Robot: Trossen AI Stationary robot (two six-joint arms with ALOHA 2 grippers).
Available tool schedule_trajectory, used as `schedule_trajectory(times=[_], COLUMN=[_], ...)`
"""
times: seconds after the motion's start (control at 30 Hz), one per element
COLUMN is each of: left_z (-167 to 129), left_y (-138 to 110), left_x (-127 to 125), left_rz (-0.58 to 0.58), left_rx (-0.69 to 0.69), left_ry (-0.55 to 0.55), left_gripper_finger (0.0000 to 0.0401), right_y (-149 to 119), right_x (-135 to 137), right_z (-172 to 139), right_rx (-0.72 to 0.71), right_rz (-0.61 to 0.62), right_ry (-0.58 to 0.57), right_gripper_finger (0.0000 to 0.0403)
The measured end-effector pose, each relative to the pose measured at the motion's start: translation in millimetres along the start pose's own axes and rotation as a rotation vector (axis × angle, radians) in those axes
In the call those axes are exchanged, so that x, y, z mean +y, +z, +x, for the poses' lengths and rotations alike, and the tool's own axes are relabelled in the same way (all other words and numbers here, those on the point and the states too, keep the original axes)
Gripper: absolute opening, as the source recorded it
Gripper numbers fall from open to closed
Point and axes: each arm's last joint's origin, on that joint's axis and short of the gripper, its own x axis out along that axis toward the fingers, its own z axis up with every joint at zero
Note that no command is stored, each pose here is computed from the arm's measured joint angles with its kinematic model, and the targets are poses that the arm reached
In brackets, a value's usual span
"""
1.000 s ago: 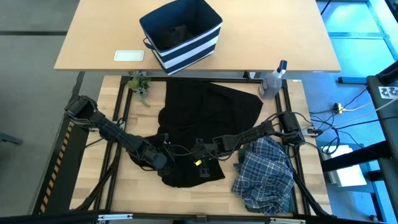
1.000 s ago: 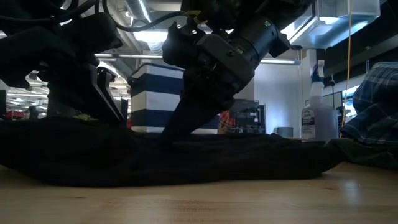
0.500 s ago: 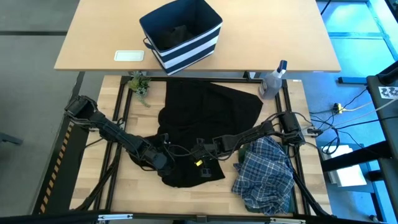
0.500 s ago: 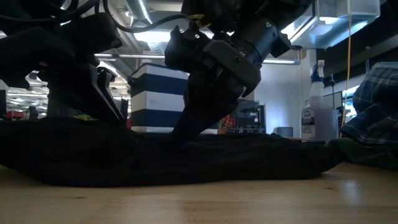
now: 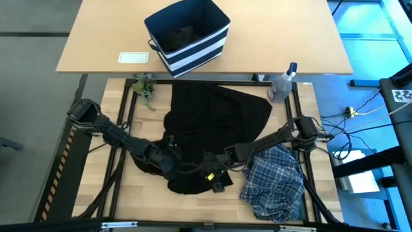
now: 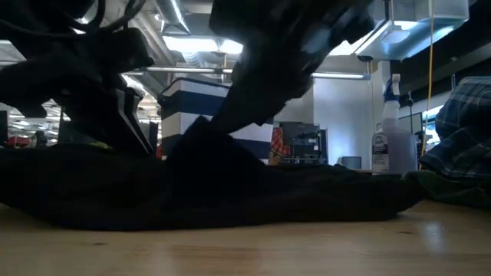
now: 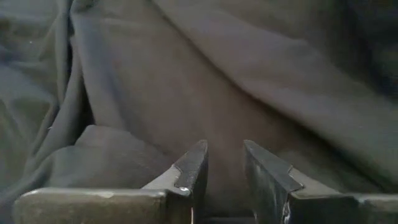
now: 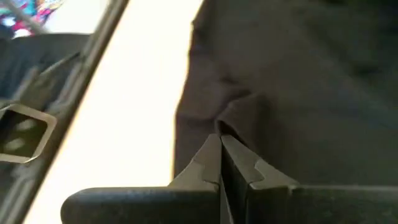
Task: Fold Laundry from Bin
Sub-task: Fold the black shirt
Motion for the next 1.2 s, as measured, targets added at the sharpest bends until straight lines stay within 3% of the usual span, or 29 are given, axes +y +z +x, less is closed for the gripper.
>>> schedule_trajectory(times=[0.37,0.6,0.77,0.9,1.2], left_z=[5,5,4,4,-3], left_y=[2,2,2,1,-3], left_x=[8,8,7,7,-6], left_rz=[-0.026,-0.061,-0.080,-0.106,-0.118], left_rx=[0.019,0.026,0.033,0.036,0.032], left_ry=[0.018,0.001,-0.016,-0.022,-0.062], left_gripper_finger=[0.0094,0.0094,0.0094,0.0094,0.0094], right_y=[-17,-26,-30,-32,-35], right_x=[82,125,139,149,162], right_z=[11,13,13,12,11], right_rx=[0.054,0.016,-0.007,-0.015,-0.006], right_rz=[0.018,0.024,0.096,0.088,0.142], right_ry=[0.168,0.195,0.166,0.188,0.170], right_gripper_finger=[0.0001,0.0000,0.0008,0.0041,0.0156])
